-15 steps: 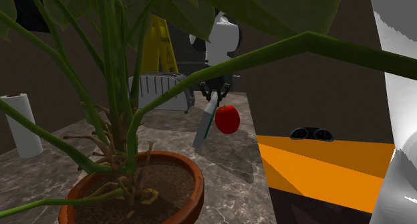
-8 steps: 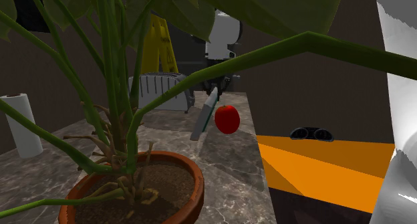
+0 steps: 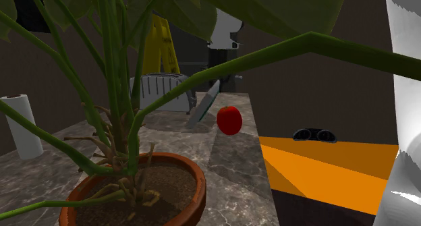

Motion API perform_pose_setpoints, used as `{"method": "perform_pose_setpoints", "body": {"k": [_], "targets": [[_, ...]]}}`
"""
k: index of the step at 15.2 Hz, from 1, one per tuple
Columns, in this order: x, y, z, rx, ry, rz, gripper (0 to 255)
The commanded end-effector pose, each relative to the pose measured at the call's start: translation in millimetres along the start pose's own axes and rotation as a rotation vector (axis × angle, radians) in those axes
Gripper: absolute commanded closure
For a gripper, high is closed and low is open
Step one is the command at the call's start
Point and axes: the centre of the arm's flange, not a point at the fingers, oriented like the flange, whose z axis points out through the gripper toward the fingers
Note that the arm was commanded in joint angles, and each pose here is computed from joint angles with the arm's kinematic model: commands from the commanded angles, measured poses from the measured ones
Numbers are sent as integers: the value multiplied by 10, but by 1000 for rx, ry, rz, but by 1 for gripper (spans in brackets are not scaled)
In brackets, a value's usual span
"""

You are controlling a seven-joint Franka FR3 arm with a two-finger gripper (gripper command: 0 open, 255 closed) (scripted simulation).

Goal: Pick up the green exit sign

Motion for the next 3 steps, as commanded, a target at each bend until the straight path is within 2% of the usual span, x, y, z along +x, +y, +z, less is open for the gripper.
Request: {"method": "perform_pose_setpoints", "body": {"k": [1,3], "targets": [[-12,-12,-115,0,0,0,255],[-12,-12,-123,0,0,0,255]]}}
